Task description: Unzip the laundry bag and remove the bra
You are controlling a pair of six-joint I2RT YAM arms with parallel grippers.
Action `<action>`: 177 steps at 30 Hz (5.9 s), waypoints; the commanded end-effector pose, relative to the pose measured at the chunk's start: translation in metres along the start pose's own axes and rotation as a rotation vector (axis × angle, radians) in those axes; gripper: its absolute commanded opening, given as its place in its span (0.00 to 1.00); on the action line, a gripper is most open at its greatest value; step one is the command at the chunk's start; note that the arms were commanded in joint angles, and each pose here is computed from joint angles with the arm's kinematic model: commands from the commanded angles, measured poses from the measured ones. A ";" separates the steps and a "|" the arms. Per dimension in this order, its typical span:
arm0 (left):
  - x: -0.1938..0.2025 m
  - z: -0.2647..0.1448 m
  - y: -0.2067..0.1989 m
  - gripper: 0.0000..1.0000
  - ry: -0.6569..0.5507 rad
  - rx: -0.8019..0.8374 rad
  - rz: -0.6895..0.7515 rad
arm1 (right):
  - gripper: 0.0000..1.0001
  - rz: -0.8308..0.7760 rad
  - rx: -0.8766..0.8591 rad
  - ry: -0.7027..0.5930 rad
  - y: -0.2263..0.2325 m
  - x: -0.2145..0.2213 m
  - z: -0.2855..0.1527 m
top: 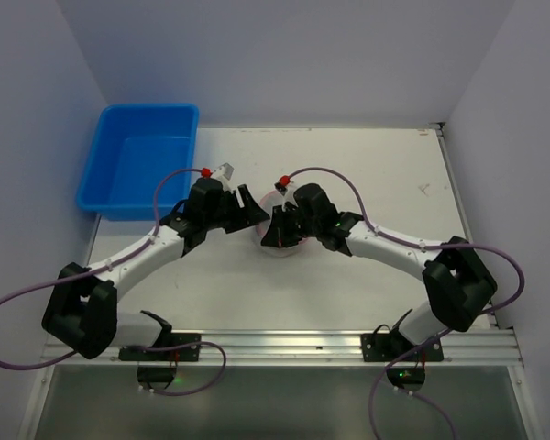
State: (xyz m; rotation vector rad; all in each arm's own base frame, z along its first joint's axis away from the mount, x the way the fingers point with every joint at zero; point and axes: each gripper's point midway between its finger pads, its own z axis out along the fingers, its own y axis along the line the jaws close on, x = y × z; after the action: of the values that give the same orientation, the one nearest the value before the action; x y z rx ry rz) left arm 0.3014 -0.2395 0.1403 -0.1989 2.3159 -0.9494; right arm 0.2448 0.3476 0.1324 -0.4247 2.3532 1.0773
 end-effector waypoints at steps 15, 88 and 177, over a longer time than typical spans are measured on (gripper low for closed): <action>0.000 -0.010 0.023 0.00 -0.040 -0.028 -0.006 | 0.00 0.024 0.283 -0.063 -0.094 0.029 -0.062; 0.034 -0.052 0.037 0.43 -0.091 -0.019 -0.086 | 0.19 -0.064 0.223 -0.058 -0.068 0.000 -0.060; -0.032 -0.071 0.018 0.60 -0.247 -0.195 0.184 | 0.64 0.239 0.332 -0.099 -0.105 0.029 -0.042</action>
State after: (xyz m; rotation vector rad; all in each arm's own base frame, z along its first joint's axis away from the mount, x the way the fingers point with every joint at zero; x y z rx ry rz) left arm 0.2735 -0.1830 0.1367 -0.1614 2.2615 -0.6261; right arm 0.2423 0.2405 0.0726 -0.0110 2.5318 0.7372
